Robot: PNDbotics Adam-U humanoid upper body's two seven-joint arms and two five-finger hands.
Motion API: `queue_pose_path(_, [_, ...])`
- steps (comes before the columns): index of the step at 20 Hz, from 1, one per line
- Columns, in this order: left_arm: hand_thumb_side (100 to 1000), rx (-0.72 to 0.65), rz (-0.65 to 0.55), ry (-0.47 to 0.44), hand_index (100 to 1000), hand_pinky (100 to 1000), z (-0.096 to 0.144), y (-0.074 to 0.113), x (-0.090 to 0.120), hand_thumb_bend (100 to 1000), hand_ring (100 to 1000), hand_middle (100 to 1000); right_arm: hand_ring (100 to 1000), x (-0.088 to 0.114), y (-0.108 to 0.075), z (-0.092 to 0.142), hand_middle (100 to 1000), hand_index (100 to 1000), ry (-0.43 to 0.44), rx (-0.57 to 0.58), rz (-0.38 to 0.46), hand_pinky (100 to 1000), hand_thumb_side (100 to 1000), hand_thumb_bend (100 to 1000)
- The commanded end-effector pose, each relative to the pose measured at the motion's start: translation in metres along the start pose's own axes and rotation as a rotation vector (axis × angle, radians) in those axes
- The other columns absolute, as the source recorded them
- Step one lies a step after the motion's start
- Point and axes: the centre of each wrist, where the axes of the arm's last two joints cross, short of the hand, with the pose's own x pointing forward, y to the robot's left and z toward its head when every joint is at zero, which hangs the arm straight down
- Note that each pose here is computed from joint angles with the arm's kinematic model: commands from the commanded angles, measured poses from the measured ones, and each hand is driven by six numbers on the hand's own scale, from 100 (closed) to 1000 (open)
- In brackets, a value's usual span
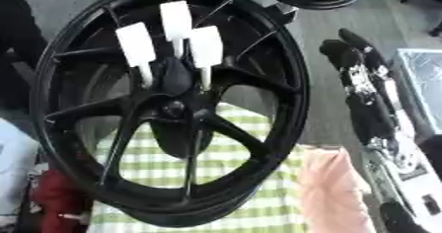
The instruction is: Pull the pin out of the wheel hub.
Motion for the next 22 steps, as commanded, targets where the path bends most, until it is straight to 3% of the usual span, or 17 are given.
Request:
queue_pose_path(1, [835, -0.022, -0.017, -0.036, 779, 603, -0.003, 0.001, 0.009, 185, 619, 784, 878, 0.010, -0.005, -0.007, 773, 899, -0.045, 0.037, 0.033, 1000, 575, 100])
queue_pose_path(3, [836, -0.024, -0.020, -0.029, 779, 602, -0.002, 0.002, 0.008, 185, 619, 784, 884, 0.016, -0.011, -0.013, 786, 905, -0.090, 0.102, 0.076, 1000, 561, 100])
queue_pose_path(11, [838, -0.021, -0.049, -0.003, 779, 599, 0.002, 0.007, 0.004, 186, 619, 785, 897, 0.057, -0.037, -0.051, 816, 914, -0.267, 0.545, 0.374, 1000, 483, 100])
queue_pose_path(16, [840, 0.001, -0.070, 0.015, 779, 598, 0.005, 0.012, 0.001, 187, 619, 785, 898, 0.088, -0.037, -0.084, 817, 911, -0.291, 0.665, 0.453, 997, 440, 100])
queue_pose_path(22, [842, 0.050, -0.081, 0.030, 787, 599, 0.006, 0.018, -0.002, 194, 627, 794, 902, 0.116, -0.019, -0.115, 823, 915, -0.306, 0.769, 0.497, 992, 364, 100])
